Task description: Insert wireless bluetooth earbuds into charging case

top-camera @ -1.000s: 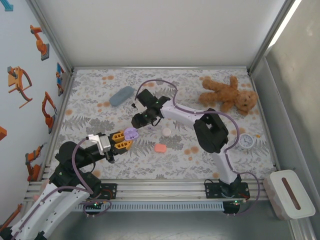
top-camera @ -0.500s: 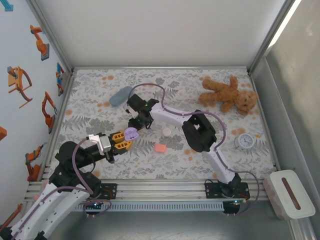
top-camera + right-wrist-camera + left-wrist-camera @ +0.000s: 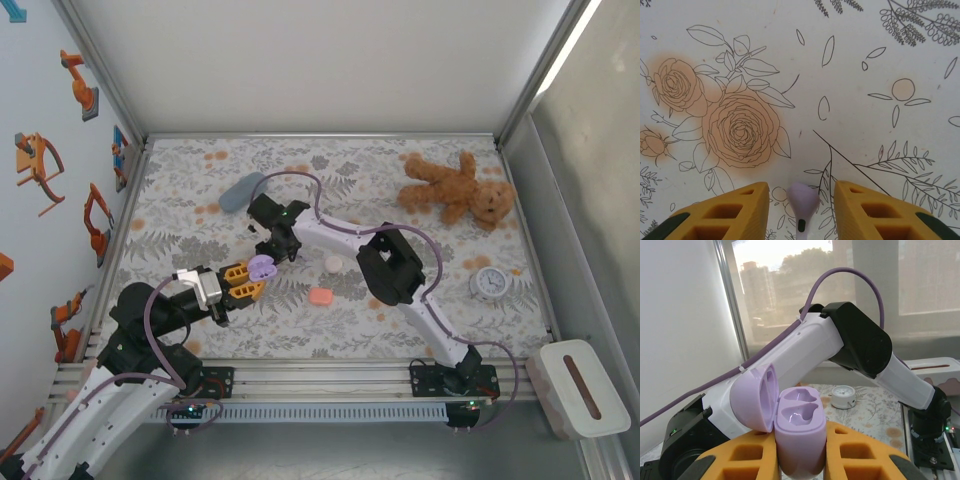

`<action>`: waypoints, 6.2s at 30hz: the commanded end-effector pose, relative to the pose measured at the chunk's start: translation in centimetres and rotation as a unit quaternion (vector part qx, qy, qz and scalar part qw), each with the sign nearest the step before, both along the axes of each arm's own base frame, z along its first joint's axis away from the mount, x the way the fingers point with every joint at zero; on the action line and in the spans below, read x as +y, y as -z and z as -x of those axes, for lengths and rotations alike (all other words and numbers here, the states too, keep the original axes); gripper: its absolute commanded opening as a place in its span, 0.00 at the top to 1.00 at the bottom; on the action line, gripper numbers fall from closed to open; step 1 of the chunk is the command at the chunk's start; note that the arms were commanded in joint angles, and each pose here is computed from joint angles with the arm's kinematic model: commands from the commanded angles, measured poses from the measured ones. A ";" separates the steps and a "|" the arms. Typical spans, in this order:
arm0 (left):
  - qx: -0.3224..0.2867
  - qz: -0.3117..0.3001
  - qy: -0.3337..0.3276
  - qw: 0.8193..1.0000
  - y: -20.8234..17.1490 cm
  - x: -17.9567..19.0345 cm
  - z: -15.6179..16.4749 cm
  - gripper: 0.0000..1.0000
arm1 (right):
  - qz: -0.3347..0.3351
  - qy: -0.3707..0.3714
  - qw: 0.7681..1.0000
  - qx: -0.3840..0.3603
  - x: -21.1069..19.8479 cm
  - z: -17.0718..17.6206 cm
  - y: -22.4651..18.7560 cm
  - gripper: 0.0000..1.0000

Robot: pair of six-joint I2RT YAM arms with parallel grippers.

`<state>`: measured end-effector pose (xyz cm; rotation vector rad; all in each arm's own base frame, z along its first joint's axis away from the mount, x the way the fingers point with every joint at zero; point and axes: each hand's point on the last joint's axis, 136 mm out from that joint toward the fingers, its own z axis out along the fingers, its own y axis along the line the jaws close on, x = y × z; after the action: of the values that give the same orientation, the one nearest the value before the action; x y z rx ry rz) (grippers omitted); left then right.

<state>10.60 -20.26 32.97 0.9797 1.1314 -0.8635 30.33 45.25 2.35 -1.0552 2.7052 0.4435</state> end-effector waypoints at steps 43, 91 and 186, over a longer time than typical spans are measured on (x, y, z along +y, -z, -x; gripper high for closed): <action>-0.004 0.017 -0.002 1.000 -1.1 0.1 0.0 0.93 | -0.116 0.031 0.984 -0.130 -6.6 -1.4 -12.4 0.81; 0.051 0.012 0.092 0.994 0.5 -7.4 -5.2 0.98 | -0.237 -0.283 0.820 -0.438 -10.8 12.7 -34.6 0.82; 0.008 -0.009 0.043 0.999 0.2 -4.0 -2.8 1.00 | -0.219 0.118 0.951 -0.185 -17.3 0.1 -26.7 0.36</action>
<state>13.68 -24.57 32.50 1.0292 1.1381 -0.9710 30.45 27.34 32.35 -0.6663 2.0609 0.6028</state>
